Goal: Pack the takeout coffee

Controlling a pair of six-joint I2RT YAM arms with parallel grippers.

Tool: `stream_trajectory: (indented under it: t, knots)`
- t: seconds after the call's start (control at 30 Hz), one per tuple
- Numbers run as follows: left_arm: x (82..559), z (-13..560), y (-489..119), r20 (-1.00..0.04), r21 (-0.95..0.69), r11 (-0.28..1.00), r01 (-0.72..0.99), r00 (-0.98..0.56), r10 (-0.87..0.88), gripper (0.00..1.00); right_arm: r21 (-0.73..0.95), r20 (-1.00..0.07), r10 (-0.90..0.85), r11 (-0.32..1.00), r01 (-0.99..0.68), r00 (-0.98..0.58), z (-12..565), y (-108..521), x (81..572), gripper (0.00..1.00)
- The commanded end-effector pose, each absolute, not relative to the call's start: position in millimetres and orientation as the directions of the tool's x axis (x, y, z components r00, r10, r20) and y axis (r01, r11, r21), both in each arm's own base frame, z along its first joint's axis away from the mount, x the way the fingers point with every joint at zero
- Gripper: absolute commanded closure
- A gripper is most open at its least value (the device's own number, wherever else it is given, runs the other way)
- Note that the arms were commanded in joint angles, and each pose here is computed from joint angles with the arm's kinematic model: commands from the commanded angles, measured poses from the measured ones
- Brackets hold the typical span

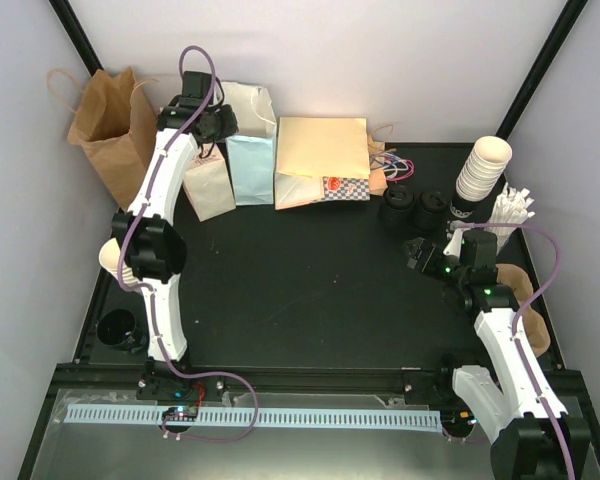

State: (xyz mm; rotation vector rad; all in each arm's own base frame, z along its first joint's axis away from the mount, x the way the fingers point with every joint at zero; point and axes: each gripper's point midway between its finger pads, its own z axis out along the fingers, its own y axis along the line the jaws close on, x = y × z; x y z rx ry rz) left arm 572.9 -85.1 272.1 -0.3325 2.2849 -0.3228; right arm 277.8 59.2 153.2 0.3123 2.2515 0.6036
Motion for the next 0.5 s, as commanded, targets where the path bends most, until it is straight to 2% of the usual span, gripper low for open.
stream_trajectory:
  t: [0.0,0.07,0.3,0.47]
  knots:
    - [555.3,316.9,-90.9,-0.718,-0.335,0.939,-0.078,-0.624,-0.308,0.92,0.517,-0.634,0.409,0.855,0.034,-0.656,162.1,58.6,280.4,0.0]
    - [541.3,341.7,-88.8,-0.74,-0.342,0.938,-0.063,-0.597,-0.31,0.98,0.523,-0.629,0.411,0.852,0.031,-0.66,163.1,60.0,279.7,0.0]
    - [470.1,396.3,-82.6,-0.787,-0.369,0.929,-0.016,-0.527,-0.321,0.97,0.544,-0.618,0.414,0.839,0.016,-0.669,161.0,64.8,277.2,0.0]
    - [409.9,417.0,-94.7,-0.799,-0.475,0.873,0.112,-0.469,-0.375,0.97,0.559,-0.605,0.415,0.829,0.009,-0.679,160.6,68.2,279.7,0.0]
